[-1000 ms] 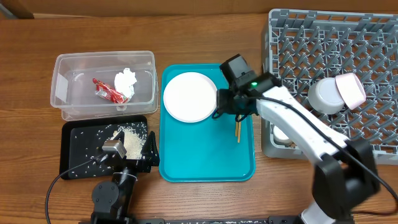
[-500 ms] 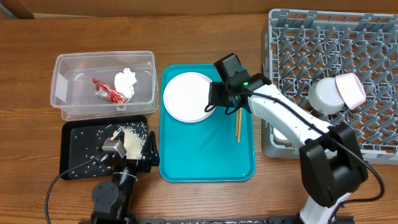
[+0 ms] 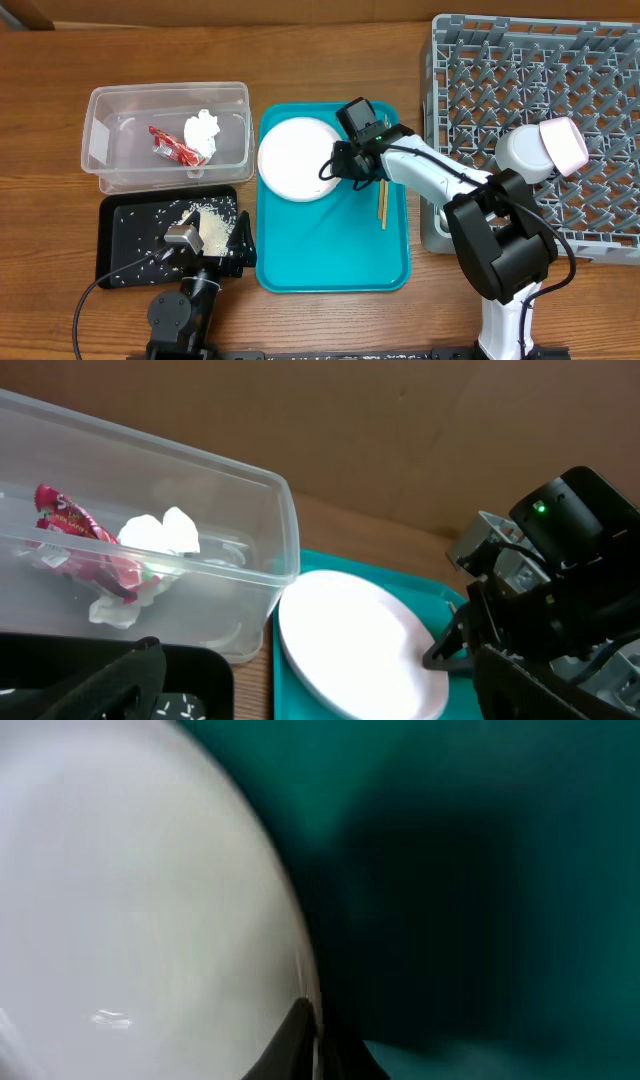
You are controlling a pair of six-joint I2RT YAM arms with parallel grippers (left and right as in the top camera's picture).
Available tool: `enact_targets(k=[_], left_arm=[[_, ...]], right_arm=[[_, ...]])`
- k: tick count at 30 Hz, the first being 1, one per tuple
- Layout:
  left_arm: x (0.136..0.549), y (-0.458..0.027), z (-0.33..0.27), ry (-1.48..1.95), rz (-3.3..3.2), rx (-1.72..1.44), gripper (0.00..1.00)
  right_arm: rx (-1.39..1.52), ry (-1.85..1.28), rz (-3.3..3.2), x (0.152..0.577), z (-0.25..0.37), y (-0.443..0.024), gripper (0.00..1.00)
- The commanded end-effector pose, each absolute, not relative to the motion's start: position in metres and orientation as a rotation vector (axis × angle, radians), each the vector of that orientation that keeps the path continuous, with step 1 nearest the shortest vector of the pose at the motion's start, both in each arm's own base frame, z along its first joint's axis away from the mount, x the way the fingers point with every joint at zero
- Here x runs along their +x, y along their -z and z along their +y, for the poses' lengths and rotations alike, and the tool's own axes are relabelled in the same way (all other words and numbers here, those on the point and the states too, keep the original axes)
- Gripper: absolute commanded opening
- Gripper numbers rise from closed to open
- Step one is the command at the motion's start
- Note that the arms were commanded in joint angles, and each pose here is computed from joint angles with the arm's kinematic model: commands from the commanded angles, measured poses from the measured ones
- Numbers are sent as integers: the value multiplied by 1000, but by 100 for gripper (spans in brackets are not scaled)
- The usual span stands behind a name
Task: Sort waste into correct bins and load items into the dishwasher
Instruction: 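Carry the upper white plate into the rack and stand it upright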
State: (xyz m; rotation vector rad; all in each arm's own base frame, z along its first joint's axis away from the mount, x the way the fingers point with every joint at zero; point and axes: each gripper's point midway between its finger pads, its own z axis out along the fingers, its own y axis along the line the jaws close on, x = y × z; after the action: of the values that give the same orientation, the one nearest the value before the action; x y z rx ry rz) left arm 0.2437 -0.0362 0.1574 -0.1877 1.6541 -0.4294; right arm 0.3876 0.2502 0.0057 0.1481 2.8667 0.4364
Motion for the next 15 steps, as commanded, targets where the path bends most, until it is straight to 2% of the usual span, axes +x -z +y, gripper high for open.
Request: enact_targets(k=[1,5,8,15], left_arm=[[243,-157,-36,437,1648,-195,100],[243,-157,-36,438,1648,-195,100],[243,-157,-36,438,1648,-195,100],[243,-157,-36,437,1648,-195,100]], right_arm=[[165,-365,2944,375,238,13,4],[186,-325,2929,377,224,-7,4],[161,-298,2869,379,216,-40,4],[246,-102,2523,394,160,-162,4]])
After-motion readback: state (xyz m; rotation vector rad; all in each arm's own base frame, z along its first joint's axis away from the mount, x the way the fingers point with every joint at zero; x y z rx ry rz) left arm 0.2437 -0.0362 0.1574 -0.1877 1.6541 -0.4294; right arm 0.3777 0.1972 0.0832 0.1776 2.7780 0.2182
